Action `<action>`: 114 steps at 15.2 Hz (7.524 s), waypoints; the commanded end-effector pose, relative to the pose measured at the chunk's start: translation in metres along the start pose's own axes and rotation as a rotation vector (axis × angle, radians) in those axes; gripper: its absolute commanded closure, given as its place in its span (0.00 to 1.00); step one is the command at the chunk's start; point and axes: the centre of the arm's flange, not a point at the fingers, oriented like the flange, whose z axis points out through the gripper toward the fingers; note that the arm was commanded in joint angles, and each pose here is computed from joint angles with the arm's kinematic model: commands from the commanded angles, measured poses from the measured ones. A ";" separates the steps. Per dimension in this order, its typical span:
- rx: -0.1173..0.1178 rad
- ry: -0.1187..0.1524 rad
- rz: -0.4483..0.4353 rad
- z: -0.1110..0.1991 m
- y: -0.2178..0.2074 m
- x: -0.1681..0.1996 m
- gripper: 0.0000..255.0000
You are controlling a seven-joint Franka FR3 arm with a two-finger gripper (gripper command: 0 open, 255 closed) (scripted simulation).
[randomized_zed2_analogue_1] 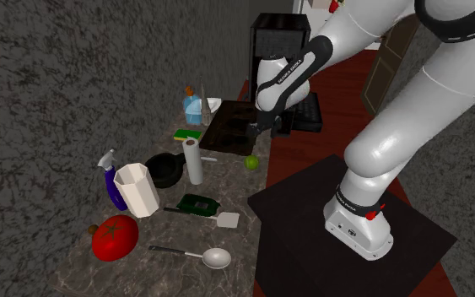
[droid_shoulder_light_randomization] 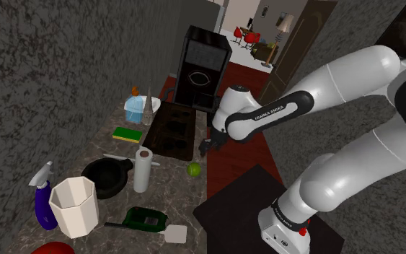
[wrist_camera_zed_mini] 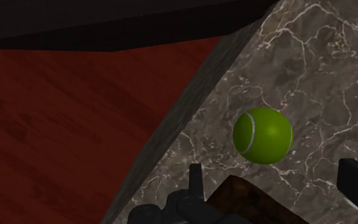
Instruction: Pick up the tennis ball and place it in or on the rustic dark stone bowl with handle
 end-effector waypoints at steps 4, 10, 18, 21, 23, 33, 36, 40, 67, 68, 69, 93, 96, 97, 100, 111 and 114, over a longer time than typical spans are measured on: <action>0.016 0.005 0.038 0.061 -0.023 0.015 0.00; 0.019 0.006 0.047 0.096 -0.029 0.019 0.00; 0.019 0.006 0.047 0.114 -0.029 0.019 0.00; 0.019 0.006 0.047 0.114 -0.029 0.019 0.00; 0.019 0.006 0.047 0.114 -0.029 0.019 1.00; 0.019 0.006 0.047 0.104 -0.029 0.019 1.00; 0.019 0.006 0.047 0.088 -0.029 0.019 1.00; 0.019 0.006 0.047 0.067 -0.029 0.020 1.00; 0.019 0.006 0.047 -0.057 -0.067 0.034 1.00; 0.019 0.006 0.047 -0.057 -0.080 0.037 1.00; 0.019 0.006 0.047 -0.058 -0.092 0.041 1.00; 0.019 0.006 0.047 -0.065 -0.391 0.125 1.00; 0.019 0.006 0.047 -0.049 -0.391 0.125 1.00; 0.019 0.006 0.047 -0.043 -0.391 0.125 1.00; 0.019 0.005 0.047 -0.044 -0.390 0.124 0.00; -0.267 0.306 0.343 0.060 -0.466 0.095 0.00; -0.266 0.306 0.343 0.073 -0.462 0.099 0.00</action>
